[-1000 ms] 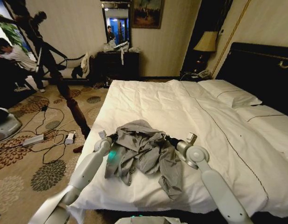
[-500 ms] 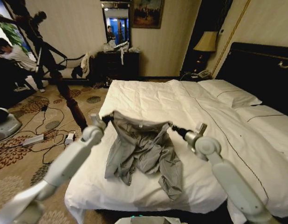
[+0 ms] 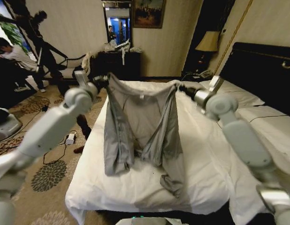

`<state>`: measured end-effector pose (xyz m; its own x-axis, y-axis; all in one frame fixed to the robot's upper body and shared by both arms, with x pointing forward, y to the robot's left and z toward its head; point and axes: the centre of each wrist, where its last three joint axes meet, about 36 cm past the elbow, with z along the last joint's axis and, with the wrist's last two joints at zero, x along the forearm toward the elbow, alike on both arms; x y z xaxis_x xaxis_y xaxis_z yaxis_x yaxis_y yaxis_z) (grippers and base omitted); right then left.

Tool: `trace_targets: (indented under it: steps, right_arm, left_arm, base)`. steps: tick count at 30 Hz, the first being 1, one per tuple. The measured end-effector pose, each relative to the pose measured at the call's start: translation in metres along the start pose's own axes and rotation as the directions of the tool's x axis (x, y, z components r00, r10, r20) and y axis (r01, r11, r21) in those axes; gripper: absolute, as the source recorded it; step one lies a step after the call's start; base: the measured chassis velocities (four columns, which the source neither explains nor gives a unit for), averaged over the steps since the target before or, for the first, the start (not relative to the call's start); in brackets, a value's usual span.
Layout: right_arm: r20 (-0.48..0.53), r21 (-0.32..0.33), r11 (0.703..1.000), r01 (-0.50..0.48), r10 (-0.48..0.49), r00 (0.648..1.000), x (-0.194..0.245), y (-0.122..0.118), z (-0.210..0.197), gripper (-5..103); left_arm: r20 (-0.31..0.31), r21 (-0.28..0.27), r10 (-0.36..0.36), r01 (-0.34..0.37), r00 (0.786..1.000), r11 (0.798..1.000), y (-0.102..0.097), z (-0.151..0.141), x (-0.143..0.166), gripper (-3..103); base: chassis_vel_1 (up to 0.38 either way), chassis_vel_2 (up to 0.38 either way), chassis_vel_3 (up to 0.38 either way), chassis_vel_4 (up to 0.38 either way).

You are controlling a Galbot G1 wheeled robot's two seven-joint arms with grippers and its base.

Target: Pick up the clothes from the bed and hang them on the clothes hanger.

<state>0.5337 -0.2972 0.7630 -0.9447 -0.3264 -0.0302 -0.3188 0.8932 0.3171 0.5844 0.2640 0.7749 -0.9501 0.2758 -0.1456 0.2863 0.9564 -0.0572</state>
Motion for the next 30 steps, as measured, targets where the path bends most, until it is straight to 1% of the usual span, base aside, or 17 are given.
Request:
trace_targets:
  steps: [2, 3, 5, 6, 8, 10, 11, 13, 16, 17, 19, 20, 21, 24, 25, 29, 30]
  right_arm:
    - [0.026, -0.001, 1.0, 0.025, -0.025, 0.999, -0.004, 0.008, -0.02, 0]
    - [0.026, -0.001, 1.0, 0.025, -0.025, 0.999, -0.004, 0.008, -0.02, 0]
    - [0.043, -0.011, 0.999, 0.045, -0.044, 0.998, -0.008, 0.014, -0.038, 0]
    - [0.043, -0.011, 0.999, 0.045, -0.044, 0.998, -0.008, 0.014, -0.038, 0]
    - [0.061, -0.023, 0.998, 0.059, -0.058, 0.996, -0.006, 0.018, -0.052, 0]
    - [0.064, -0.032, 0.996, 0.078, -0.076, 0.995, 0.006, 0.022, -0.059, 0]
    - [0.064, -0.032, 0.996, 0.078, -0.076, 0.995, 0.006, 0.022, -0.059, 0]
    - [0.065, -0.041, 0.995, 0.096, -0.094, 0.993, 0.024, 0.026, -0.062, 0]
    - [0.088, -0.038, 0.992, 0.117, -0.114, 0.99, 0.063, 0.032, -0.067, 0]
    - [0.088, -0.038, 0.992, 0.117, -0.114, 0.99, 0.063, 0.032, -0.067, 0]
    - [0.112, -0.011, 0.989, 0.147, -0.145, 0.983, 0.099, 0.044, -0.073, 0]
    - [0.127, 0.008, 0.987, 0.162, -0.162, 0.979, 0.116, 0.051, -0.076, 0]
    - [0.127, 0.008, 0.987, 0.162, -0.162, 0.979, 0.116, 0.051, -0.076, 0]
    - [0.142, 0.044, 0.978, 0.206, -0.21, 0.967, 0.152, 0.071, -0.08, 0]
    - [0.142, 0.044, 0.978, 0.206, -0.21, 0.967, 0.152, 0.071, -0.08, 0]
    - [0.138, 0.042, 0.964, 0.263, -0.267, 0.954, 0.173, 0.09, -0.083, 0]
    - [0.138, 0.042, 0.964, 0.263, -0.267, 0.954, 0.173, 0.09, -0.083, 0]
  left_arm:
    - [0.024, -0.005, 0.013, -0.013, 1.0, 1.0, -0.006, -0.023, -0.008, 0]
    - [0.024, -0.005, 0.013, -0.013, 1.0, 1.0, -0.006, -0.023, -0.008, 0]
    - [0.044, -0.011, 0.011, -0.011, 0.999, 1.0, -0.006, -0.043, -0.012, 0]
    - [0.044, -0.011, 0.011, -0.011, 0.999, 1.0, -0.006, -0.043, -0.012, 0]
    - [0.056, -0.017, 0.002, -0.001, 0.998, 1.0, -0.001, -0.056, -0.005, 0]
    - [0.07, -0.027, 0.005, -0.004, 0.998, 1.0, 0.004, -0.066, 0.015, 0]
    - [0.07, -0.027, 0.005, -0.004, 0.998, 1.0, 0.004, -0.066, 0.015, 0]
    - [0.087, -0.038, 0.029, -0.026, 0.996, 0.999, 0.001, -0.073, 0.041, 0]
    - [0.126, -0.082, 0.057, -0.047, 0.99, 0.995, -0.004, -0.083, 0.089, 0]
    - [0.126, -0.082, 0.057, -0.047, 0.99, 0.995, -0.004, -0.083, 0.089, 0]
    - [0.157, -0.108, 0.064, -0.047, 0.985, 0.993, -0.006, -0.094, 0.119, 0]
    - [0.171, -0.111, 0.067, -0.048, 0.983, 0.993, -0.008, -0.102, 0.135, 0]
    - [0.171, -0.111, 0.067, -0.048, 0.983, 0.993, -0.008, -0.102, 0.135, 0]
    - [0.193, -0.114, 0.081, -0.059, 0.978, 0.992, -0.017, -0.12, 0.17, 0]
    - [0.193, -0.114, 0.081, -0.059, 0.978, 0.992, -0.017, -0.12, 0.17, 0]
    - [0.185, -0.169, 0.086, -0.054, 0.979, 0.984, -0.028, -0.131, 0.214, 0]
    - [0.185, -0.169, 0.086, -0.054, 0.979, 0.984, -0.028, -0.131, 0.214, 0]
  base:
    - [0.0, 0.0, 0.0, 0.0]
    - [0.0, 0.0, 0.0, 0.0]
    - [0.0, 0.0, 0.0, 0.0]
    - [0.0, 0.0, 0.0, 0.0]
    - [0.0, 0.0, 0.0, 0.0]
    - [0.0, 0.0, 0.0, 0.0]
    - [0.0, 0.0, 0.0, 0.0]
    - [0.0, 0.0, 0.0, 0.0]
    - [0.0, 0.0, 0.0, 0.0]
    - [0.0, 0.0, 0.0, 0.0]
    - [0.0, 0.0, 0.0, 0.0]
    - [0.0, 0.0, 0.0, 0.0]
    - [0.0, 0.0, 0.0, 0.0]
    - [0.0, 0.0, 0.0, 0.0]
    - [0.0, 0.0, 0.0, 0.0]
    - [0.0, 0.0, 0.0, 0.0]
    - [0.0, 0.0, 0.0, 0.0]
